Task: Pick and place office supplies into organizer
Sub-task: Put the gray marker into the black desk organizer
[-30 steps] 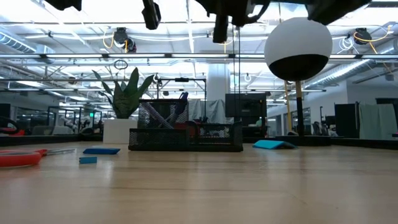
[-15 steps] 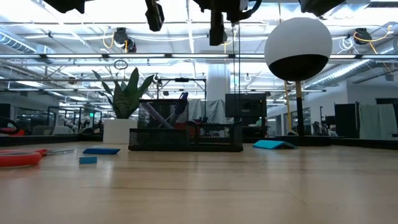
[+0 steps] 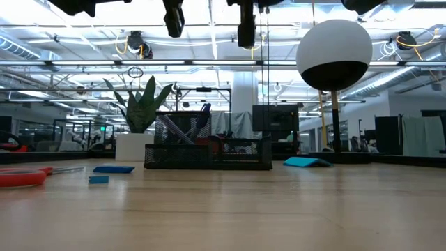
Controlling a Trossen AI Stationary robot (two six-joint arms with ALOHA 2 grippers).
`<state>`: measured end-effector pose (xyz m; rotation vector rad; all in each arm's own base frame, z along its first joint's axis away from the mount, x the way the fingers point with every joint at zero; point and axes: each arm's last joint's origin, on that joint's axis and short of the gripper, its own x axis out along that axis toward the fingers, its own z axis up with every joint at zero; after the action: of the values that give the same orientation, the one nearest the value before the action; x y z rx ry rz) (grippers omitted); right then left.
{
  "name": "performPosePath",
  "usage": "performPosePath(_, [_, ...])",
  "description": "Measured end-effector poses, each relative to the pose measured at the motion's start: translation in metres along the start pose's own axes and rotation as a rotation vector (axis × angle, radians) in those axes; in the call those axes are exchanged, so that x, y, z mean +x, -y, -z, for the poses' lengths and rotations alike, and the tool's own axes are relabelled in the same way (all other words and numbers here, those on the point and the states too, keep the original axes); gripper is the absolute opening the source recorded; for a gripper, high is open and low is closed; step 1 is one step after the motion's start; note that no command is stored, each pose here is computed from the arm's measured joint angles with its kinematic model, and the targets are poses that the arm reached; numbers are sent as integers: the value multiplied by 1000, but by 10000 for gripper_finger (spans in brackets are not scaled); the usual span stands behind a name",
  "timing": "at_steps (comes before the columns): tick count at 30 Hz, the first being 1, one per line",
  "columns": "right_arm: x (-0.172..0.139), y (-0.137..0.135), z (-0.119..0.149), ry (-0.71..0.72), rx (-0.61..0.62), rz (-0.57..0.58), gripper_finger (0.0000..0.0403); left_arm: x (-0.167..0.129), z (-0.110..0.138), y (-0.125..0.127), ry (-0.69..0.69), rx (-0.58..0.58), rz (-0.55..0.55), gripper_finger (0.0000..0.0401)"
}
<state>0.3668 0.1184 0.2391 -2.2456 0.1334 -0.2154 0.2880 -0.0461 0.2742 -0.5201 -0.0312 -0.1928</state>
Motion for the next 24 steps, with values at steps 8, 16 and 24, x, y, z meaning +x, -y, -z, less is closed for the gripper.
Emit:
performPosePath(8, [-3,8,4,-110,84,3,35,-7,-8,4,12,88,9,118])
performPosePath(16, [-7,9,12,-338,428,-78,35,-29,-27,17,20,273,-33,120])
performPosePath(24, [-17,14,29,-559,1019,10,35,-49,-34,29,31,464,-161,120])
